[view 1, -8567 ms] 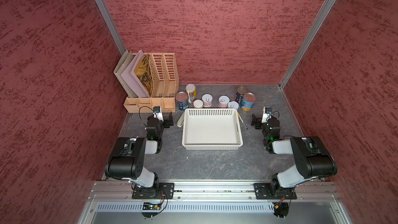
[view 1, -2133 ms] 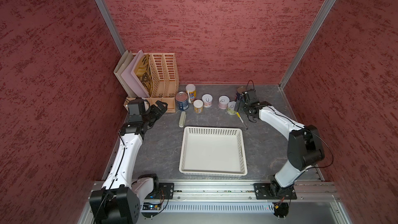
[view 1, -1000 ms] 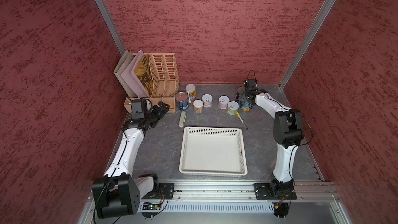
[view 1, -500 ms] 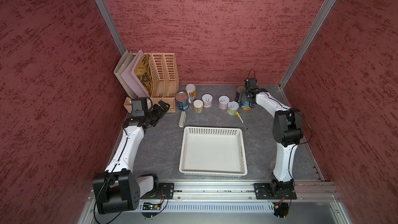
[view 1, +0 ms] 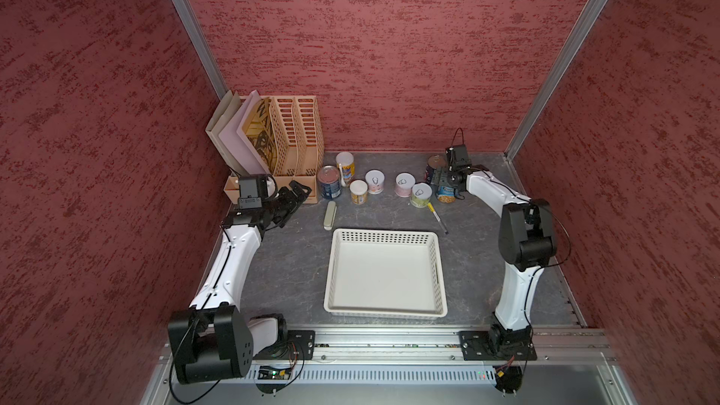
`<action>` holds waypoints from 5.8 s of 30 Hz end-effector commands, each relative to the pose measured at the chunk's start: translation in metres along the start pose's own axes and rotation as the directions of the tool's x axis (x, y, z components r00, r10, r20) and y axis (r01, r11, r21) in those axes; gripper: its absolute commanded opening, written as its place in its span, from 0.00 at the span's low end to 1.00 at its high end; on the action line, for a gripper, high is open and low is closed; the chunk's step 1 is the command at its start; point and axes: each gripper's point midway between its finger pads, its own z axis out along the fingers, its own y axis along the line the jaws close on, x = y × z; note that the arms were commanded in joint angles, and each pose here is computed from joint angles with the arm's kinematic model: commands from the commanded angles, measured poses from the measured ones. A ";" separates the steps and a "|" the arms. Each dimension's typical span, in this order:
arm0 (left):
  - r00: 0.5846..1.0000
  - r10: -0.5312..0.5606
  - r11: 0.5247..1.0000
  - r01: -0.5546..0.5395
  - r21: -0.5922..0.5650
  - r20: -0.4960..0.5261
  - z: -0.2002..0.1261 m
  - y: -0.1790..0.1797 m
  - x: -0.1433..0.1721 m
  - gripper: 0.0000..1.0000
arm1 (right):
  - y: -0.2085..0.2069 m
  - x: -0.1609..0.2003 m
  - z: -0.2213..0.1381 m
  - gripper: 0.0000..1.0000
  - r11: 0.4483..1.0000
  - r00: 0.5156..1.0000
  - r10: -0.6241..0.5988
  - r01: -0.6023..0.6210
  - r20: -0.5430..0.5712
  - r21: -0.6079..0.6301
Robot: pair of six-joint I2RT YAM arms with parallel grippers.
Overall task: Put the canned food in the basket
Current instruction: Pick up the canned food from the center of the board, then place the canned food in the basket.
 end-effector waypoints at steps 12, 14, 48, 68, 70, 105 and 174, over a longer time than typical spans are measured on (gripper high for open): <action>0.999 0.049 0.998 -0.050 0.044 0.019 -0.009 -0.018 -0.003 1.00 | 0.031 -0.046 -0.096 0.37 0.995 0.975 0.007 0.016 0.222 -0.101; 0.999 0.051 0.997 -0.051 0.055 0.012 -0.009 -0.020 -0.002 1.00 | 0.038 -0.047 -0.109 0.37 0.993 0.973 0.004 0.023 0.232 -0.116; 0.998 0.052 0.995 -0.049 0.087 -0.024 -0.007 -0.028 0.002 1.00 | 0.141 0.074 -0.329 0.30 0.835 0.893 -0.201 0.371 0.404 -0.406; 0.999 0.038 0.997 -0.035 0.075 -0.037 -0.004 -0.024 0.003 1.00 | 0.127 0.159 -0.299 0.31 0.806 0.889 -0.276 0.421 0.366 -0.416; 0.999 0.037 0.997 -0.034 0.074 -0.040 -0.003 -0.024 0.004 1.00 | 0.124 0.163 -0.293 0.31 0.818 0.893 -0.277 0.413 0.356 -0.400; 0.996 0.012 0.999 -0.008 0.044 -0.089 0.012 -0.014 0.005 1.00 | 0.100 0.183 -0.185 0.34 0.917 0.955 -0.234 0.279 0.182 -0.286; 0.538 0.820 0.521 -0.843 -0.132 -0.198 0.216 -0.119 -0.053 0.98 | 0.071 0.125 -0.295 0.98 0.857 0.948 -0.048 0.200 0.313 -0.476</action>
